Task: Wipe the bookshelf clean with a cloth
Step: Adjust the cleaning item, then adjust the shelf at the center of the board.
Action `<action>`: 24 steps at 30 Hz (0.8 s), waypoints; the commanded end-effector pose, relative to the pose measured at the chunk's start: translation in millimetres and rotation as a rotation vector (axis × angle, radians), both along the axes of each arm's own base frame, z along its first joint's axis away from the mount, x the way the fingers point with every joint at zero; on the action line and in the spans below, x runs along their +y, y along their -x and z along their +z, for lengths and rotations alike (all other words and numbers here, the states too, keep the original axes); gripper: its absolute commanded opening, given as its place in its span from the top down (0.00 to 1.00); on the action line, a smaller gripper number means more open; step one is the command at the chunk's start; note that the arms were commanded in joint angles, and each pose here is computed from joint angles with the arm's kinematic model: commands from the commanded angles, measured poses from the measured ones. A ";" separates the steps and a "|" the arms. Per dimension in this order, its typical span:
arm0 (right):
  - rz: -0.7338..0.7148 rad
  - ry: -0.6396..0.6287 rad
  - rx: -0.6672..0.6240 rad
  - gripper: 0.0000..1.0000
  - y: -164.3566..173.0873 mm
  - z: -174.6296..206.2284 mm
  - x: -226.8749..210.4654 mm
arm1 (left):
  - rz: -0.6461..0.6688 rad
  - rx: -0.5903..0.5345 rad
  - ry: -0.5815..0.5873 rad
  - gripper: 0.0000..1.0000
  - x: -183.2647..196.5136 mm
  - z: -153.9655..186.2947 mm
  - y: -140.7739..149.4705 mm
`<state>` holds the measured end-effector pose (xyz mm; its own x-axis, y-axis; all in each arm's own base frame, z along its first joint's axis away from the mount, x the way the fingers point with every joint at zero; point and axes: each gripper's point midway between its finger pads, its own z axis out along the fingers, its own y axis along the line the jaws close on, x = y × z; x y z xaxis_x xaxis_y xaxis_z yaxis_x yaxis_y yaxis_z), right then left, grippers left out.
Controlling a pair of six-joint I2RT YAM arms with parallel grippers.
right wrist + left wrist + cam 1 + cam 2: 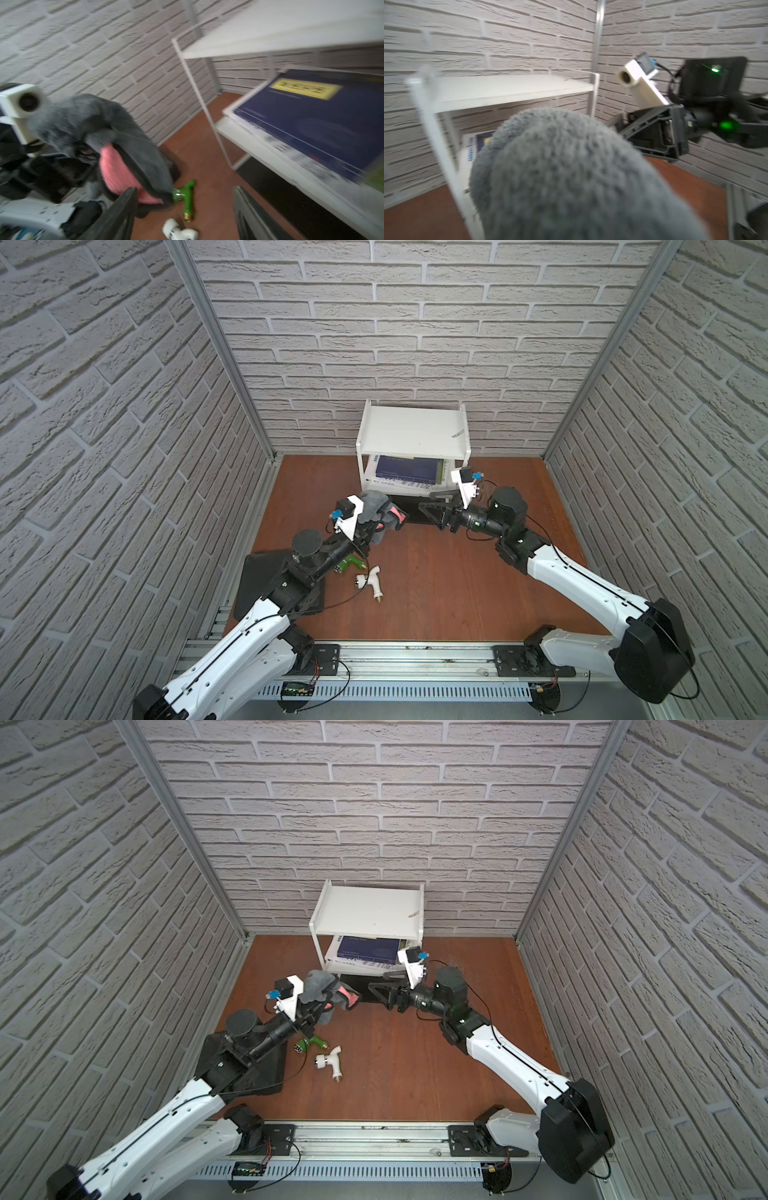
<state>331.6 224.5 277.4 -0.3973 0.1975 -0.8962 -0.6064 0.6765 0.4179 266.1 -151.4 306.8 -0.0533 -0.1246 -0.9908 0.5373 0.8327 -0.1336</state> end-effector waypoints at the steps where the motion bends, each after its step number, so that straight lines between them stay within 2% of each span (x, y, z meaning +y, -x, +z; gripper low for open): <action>1: -0.495 0.201 -0.114 0.19 -26.4 -9.7 -87.1 | 0.337 0.171 0.131 1.00 74.9 -47.4 -12.0; 2: -0.550 0.224 -0.110 0.19 -27.4 -15.9 -98.4 | 0.351 0.215 0.174 1.00 83.7 -59.1 -11.4; 4: -0.559 0.262 -0.123 0.19 -32.5 -19.8 -103.4 | 0.375 0.290 0.270 1.00 101.1 -73.6 -13.7; 7: -0.402 0.307 -0.181 0.21 -45.0 -9.8 -74.6 | 0.379 0.448 0.425 1.00 119.0 -87.6 -27.0; 9: -0.334 0.356 -0.227 0.23 -58.2 -2.0 -58.3 | 0.286 0.519 0.520 1.00 117.6 -83.6 -41.9; 10: -0.351 0.372 -0.245 0.24 -69.4 2.3 -57.1 | 0.236 0.569 0.543 1.00 113.7 -86.7 -51.2; 12: -0.498 0.374 -0.257 0.25 -94.1 11.4 -72.5 | 0.204 0.622 0.544 1.00 112.3 -90.3 -66.0; 13: -0.551 0.357 -0.265 0.28 -102.2 16.4 -77.9 | 0.201 0.633 0.536 1.00 112.6 -92.1 -71.8; 15: -0.561 0.319 -0.260 0.52 -113.9 17.2 -74.4 | 0.208 0.638 0.525 1.00 115.2 -92.6 -79.8; 17: -0.519 0.279 -0.242 0.67 -115.7 15.6 -65.1 | 0.208 0.647 0.504 1.00 115.8 -93.3 -84.8; 22: -0.559 0.311 -0.199 0.96 -115.0 1.5 -81.2 | 0.181 0.634 0.366 1.00 105.9 -88.7 -93.6; 24: -0.584 0.312 -0.170 0.97 -112.3 0.9 -95.8 | 0.155 0.639 0.318 1.00 97.1 -85.9 -97.8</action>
<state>445.8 145.6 269.7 -0.1568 0.0044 -0.9876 -0.1959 0.9800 0.0354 357.4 -41.6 203.3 -0.5706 -0.5544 -0.6059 0.0448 0.7157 -0.6970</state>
